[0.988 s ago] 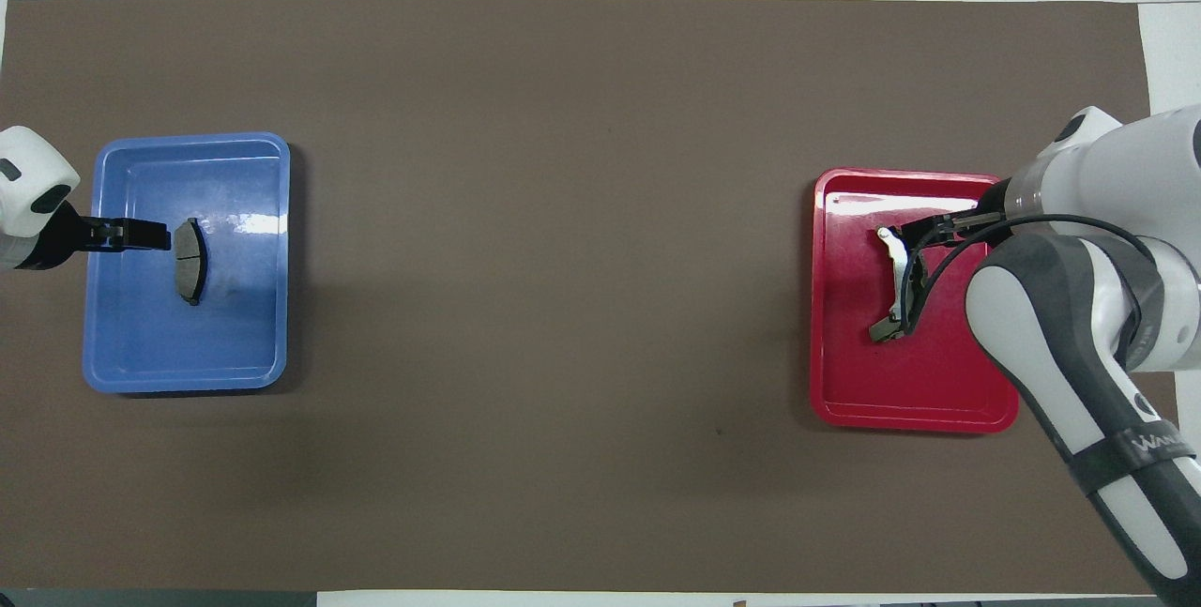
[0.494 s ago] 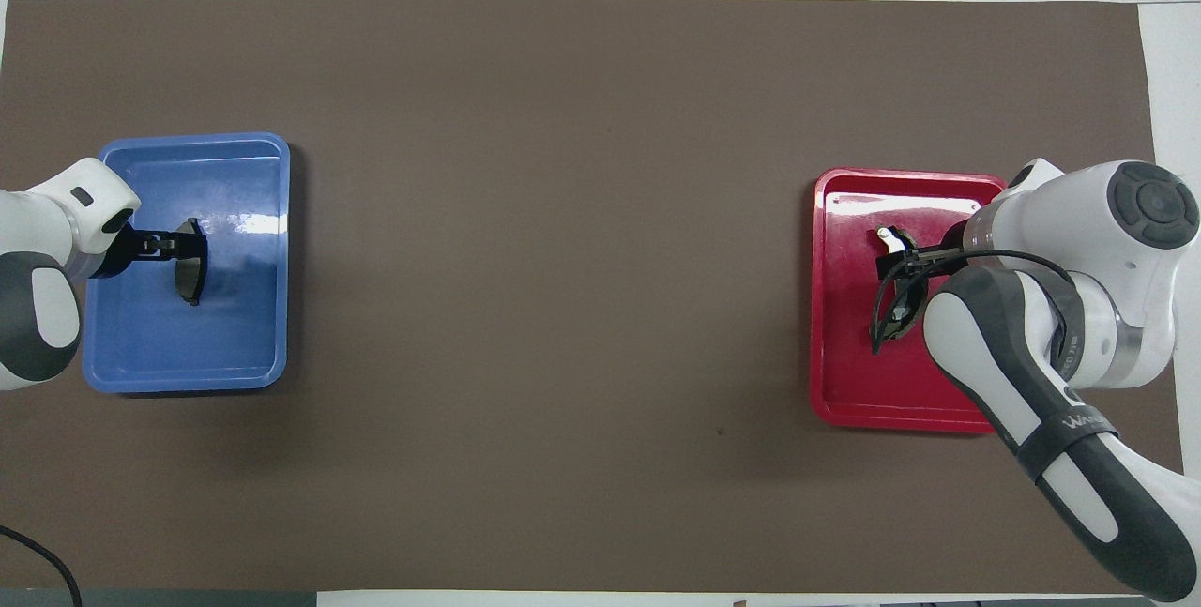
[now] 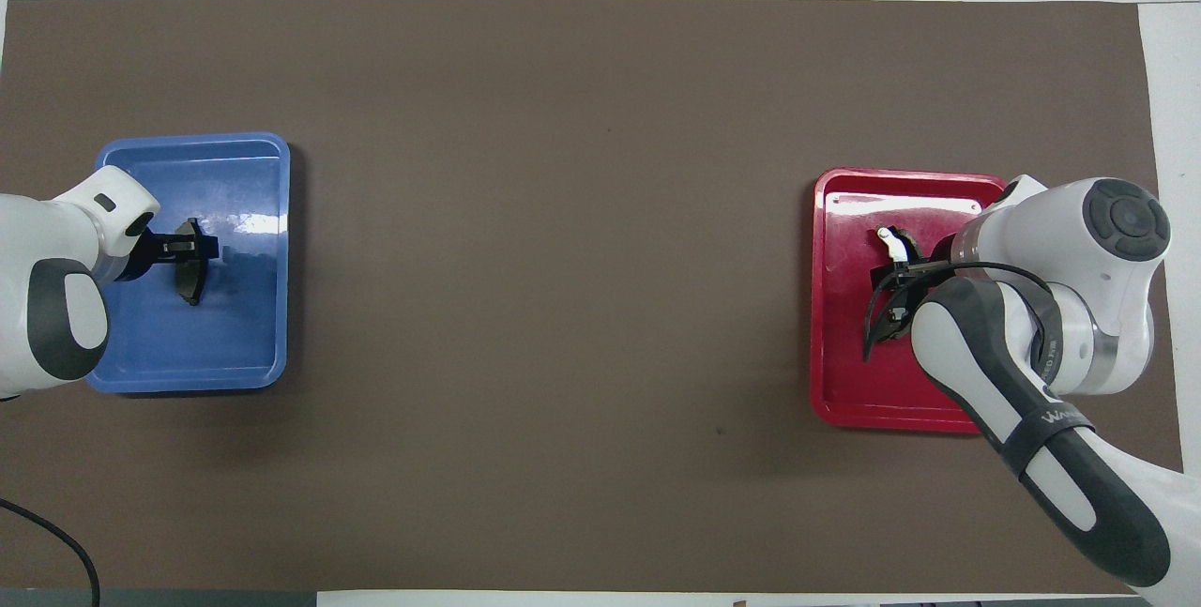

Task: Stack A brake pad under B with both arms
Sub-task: 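Grasp the small pad and the curved pad with the left and right grippers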

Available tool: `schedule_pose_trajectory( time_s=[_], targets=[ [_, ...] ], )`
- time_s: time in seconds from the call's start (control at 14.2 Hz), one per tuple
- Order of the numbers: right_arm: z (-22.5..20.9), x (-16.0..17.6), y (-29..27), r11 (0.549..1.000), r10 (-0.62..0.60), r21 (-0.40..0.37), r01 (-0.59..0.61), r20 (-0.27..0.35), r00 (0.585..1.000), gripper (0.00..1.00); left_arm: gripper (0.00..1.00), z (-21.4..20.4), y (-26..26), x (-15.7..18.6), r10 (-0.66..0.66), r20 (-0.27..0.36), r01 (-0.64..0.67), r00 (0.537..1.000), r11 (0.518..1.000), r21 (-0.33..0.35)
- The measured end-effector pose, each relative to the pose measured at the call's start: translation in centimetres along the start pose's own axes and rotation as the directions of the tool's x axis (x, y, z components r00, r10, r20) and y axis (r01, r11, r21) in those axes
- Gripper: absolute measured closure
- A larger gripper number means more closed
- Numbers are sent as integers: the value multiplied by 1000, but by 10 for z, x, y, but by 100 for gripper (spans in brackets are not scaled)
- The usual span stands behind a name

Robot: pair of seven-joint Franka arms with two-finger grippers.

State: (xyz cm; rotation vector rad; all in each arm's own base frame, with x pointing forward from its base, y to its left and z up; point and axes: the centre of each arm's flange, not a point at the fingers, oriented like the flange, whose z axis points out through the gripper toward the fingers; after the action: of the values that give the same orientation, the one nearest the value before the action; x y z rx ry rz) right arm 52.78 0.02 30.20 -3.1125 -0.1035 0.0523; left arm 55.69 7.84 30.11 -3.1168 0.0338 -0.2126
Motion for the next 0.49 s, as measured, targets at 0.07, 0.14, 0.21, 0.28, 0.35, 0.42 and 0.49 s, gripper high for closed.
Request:
schedule_pose_trajectory(
  time_s=[0.07, 0.14, 0.21, 0.28, 0.35, 0.42, 0.49],
  targets=[
    [5, 1, 0, 1000, 0, -1, 0, 2, 1000, 7, 26, 3, 0, -2, -3, 1, 3, 1000, 1000, 0],
    [7, 1, 0, 1000, 1, -2, -1, 5, 1000, 10, 30, 5, -1, -5, -8, 3, 8, 1000, 1000, 0],
    [8, 1, 0, 1000, 1, -2, -1, 6, 1000, 10, 30, 5, -2, -5, -12, 2, 12, 1000, 1000, -1],
    [8, 1, 0, 1000, 1, -2, -1, 6, 1000, 15, 32, 5, -2, -6, -14, 1, 14, 1000, 1000, -1],
    [8, 1, 1, 1000, 1, -2, -1, 6, 1000, 15, 33, 5, -3, -6, -16, 1, 16, 1000, 1000, -1],
    [8, 1, 1, 1000, 1, -2, -1, 6, 1000, 19, 39, 4, -2, -5, -16, 1, 16, 1000, 1000, -2],
    [8, 1, 1, 1000, 2, -2, -2, 6, 1000, 26, 39, 4, -2, -6, -18, 1, 18, 1000, 1000, -2]
  ],
)
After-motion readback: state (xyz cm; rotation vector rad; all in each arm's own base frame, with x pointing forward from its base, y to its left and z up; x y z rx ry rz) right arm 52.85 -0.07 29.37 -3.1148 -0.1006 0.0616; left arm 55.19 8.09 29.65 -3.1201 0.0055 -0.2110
